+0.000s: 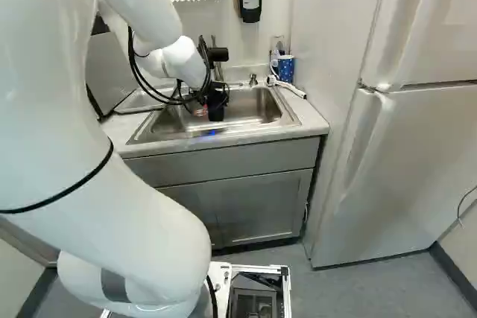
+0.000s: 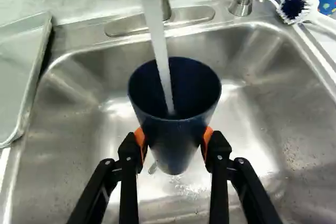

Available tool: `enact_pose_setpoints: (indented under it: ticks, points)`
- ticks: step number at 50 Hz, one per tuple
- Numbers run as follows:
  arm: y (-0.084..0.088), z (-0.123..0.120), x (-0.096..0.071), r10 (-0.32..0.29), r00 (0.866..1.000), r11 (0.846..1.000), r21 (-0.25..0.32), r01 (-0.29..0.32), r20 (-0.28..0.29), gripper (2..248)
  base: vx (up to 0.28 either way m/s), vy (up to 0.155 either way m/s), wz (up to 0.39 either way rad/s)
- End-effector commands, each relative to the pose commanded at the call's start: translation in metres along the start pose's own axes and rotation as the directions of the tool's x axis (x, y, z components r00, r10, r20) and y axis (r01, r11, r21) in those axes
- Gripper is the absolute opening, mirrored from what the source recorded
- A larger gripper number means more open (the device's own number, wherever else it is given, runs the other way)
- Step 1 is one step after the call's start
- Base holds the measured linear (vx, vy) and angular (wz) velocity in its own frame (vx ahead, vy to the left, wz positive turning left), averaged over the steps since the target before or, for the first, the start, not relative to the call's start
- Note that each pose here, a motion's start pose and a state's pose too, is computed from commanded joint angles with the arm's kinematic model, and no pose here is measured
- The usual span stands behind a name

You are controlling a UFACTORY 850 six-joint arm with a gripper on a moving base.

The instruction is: Rinse the cup and place it in the tray

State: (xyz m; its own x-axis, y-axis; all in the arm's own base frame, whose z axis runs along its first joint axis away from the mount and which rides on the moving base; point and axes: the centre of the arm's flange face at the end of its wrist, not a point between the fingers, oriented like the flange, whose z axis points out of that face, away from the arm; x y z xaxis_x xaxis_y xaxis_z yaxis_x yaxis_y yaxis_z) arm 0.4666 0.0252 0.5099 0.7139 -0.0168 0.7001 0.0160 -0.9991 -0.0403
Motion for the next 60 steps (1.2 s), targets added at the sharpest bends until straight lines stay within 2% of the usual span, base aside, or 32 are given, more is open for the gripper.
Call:
enact_pose_setpoints:
  ticks: [5,33,60]
  points:
    - [-0.0049,0.0031,0.0031,-0.007,1.000,1.000,0.007,0.007,0.000,121,0.000,0.000,0.000]
    - [-0.0048,0.0031,0.0031,-0.010,1.000,1.000,0.007,0.010,0.000,121,0.000,0.000,0.000]
    - [-0.0016,0.0030,0.0031,-0.078,0.997,0.997,-0.001,0.078,0.000,121,0.000,0.000,0.000]
